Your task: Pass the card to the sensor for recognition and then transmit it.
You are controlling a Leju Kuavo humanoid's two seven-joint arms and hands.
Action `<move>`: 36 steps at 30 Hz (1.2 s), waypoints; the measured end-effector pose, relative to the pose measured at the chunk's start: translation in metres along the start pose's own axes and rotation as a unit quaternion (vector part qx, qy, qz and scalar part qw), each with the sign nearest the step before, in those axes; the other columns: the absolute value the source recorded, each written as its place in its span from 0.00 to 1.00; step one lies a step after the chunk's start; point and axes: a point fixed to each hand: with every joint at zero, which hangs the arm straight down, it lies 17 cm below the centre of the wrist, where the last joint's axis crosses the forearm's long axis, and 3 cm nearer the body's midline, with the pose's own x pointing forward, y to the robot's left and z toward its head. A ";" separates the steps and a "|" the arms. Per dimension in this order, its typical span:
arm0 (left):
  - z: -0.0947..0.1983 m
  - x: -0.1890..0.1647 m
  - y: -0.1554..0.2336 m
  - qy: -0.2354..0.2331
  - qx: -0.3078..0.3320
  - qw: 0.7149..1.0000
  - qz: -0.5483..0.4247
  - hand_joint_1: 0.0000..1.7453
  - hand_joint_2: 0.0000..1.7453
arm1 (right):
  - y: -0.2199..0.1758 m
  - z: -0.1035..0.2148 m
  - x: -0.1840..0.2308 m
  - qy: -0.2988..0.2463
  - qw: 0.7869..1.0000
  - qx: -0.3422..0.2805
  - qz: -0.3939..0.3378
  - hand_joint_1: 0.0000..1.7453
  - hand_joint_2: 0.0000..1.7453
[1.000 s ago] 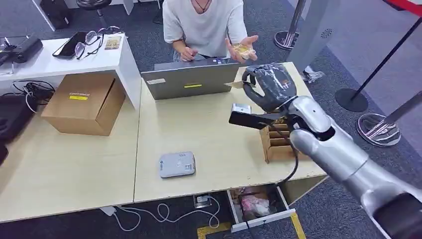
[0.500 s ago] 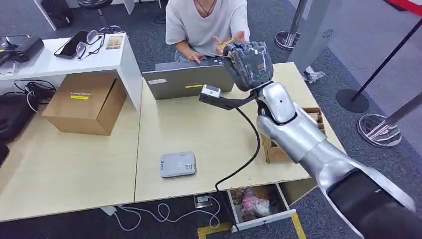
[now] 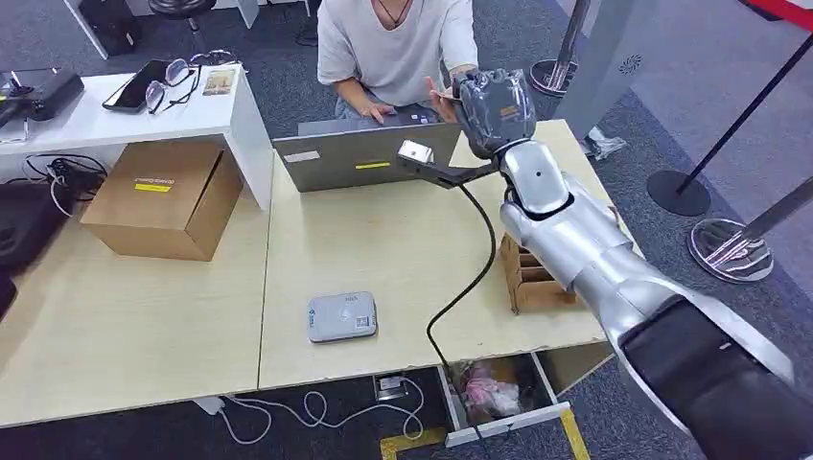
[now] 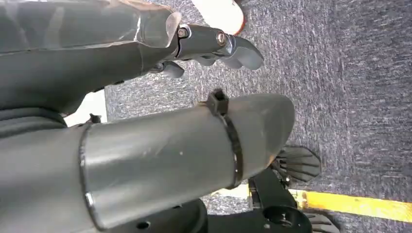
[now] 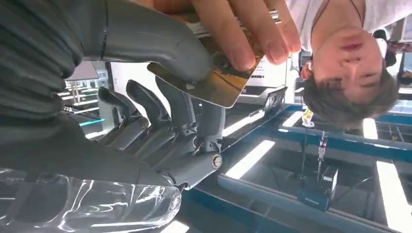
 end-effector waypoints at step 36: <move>0.001 0.017 -0.013 0.000 -0.001 1.000 0.015 0.00 0.00 | -0.007 0.043 0.089 -0.032 0.886 0.014 -0.463 0.00 0.00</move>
